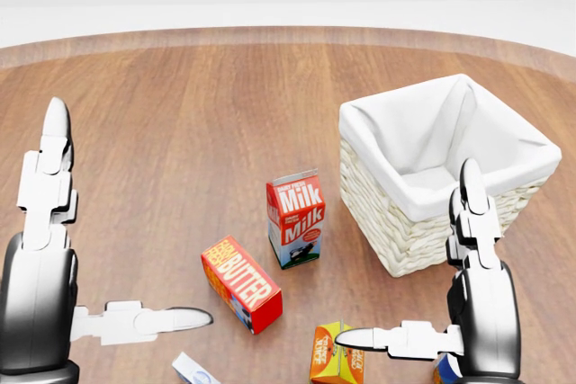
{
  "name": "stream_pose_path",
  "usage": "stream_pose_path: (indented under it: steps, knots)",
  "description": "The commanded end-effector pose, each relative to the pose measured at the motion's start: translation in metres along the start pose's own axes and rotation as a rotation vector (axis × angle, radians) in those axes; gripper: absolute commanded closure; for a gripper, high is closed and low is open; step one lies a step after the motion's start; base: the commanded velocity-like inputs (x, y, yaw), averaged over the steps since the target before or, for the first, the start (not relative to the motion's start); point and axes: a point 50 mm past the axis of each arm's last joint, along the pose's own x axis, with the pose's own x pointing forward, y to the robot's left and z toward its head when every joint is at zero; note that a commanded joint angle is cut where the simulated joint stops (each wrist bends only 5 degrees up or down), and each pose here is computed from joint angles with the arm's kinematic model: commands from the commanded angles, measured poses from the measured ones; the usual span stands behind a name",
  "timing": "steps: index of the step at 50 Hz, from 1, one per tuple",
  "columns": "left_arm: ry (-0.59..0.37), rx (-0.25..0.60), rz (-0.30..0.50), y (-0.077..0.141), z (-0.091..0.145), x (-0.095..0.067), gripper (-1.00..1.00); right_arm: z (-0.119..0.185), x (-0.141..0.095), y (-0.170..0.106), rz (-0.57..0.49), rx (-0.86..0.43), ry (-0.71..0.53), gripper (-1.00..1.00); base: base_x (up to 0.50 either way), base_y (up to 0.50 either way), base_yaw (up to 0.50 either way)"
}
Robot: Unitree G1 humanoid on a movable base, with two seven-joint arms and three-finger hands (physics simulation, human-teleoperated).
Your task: Pick up the alphabet soup and the tomato sauce, and put them in the basket.
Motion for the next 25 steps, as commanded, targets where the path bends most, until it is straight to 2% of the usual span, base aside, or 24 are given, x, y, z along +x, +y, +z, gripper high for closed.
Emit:
stream_pose_path:
  steps: [1, 5, 8, 16, 25]
  knots:
    - [0.006, -0.006, -0.01, -0.001, -0.001, 0.0, -1.0, 0.003, 0.001, 0.0, 0.002, 0.0, -0.013, -1.0, 0.17, 0.0, 0.0]
    - [0.006, -0.008, -0.011, -0.002, -0.001, 0.0, -1.0, -0.009, -0.002, 0.001, 0.008, -0.003, 0.038, -1.0, 0.0, 0.0, 0.0]
    - [0.004, -0.008, -0.011, -0.001, -0.001, 0.0, -1.0, 0.002, 0.0, 0.001, 0.009, 0.005, -0.01, -1.0, 0.0, 0.0, 0.0]
    - [0.002, -0.01, -0.012, -0.002, 0.0, 0.0, -1.0, 0.002, 0.001, 0.001, 0.01, 0.005, -0.009, -1.0, 0.0, 0.0, 0.0]
    - [0.007, -0.003, -0.027, -0.004, -0.003, 0.001, -1.0, -0.013, -0.005, 0.003, 0.024, 0.012, 0.061, -1.0, 0.0, 0.0, 0.0]
